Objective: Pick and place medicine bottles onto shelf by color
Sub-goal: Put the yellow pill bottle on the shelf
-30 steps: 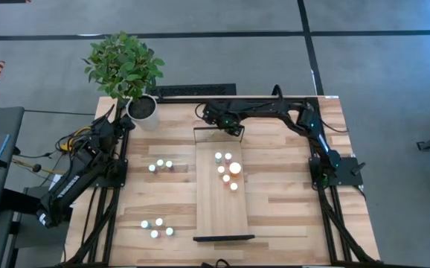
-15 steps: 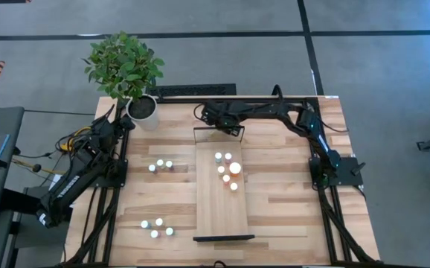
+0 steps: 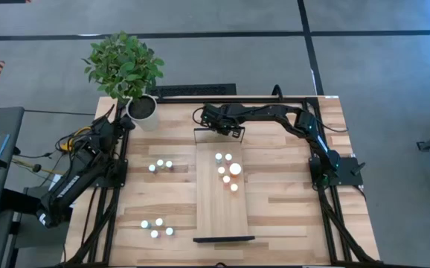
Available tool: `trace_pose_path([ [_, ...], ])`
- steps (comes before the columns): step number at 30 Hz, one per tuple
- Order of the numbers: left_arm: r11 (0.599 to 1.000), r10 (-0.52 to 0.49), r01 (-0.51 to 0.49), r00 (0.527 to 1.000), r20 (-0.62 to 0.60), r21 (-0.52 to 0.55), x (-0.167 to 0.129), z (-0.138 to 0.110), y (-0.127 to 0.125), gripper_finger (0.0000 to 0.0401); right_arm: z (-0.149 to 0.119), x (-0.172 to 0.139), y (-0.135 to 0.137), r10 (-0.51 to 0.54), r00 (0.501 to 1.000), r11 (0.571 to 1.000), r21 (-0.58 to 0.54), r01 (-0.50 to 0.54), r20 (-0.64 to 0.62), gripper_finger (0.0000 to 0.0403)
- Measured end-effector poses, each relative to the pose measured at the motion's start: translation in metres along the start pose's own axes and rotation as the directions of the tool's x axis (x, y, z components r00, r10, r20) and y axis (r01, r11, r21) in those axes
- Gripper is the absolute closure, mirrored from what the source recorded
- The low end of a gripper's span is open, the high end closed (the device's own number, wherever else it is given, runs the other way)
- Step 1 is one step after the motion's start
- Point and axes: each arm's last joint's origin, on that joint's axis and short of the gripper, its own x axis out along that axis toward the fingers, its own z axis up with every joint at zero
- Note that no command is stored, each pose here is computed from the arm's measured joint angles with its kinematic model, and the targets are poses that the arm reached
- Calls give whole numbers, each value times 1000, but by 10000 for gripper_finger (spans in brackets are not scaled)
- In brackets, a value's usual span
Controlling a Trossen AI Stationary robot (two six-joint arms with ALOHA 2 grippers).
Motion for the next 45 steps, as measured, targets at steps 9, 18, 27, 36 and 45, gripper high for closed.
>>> trace_pose_path([
  [9,1000,0,0,1000,0,0,0,0,0,191,6,-2,-2,-10,1000,999,-34,9,-19,316],
  [18,1000,0,0,1000,0,0,0,0,0,191,11,-6,0,-9,1000,995,-98,6,-28,279],
  [27,1000,0,0,1000,0,0,0,0,0,191,19,-6,-2,-12,997,988,-153,0,-80,322],
  [36,1000,0,0,1000,0,0,0,0,0,191,26,-14,2,-21,993,968,-251,-8,-113,322],
  [45,1000,0,0,1000,0,0,0,0,0,191,47,-24,3,19,984,950,-303,-72,-177,322],
])
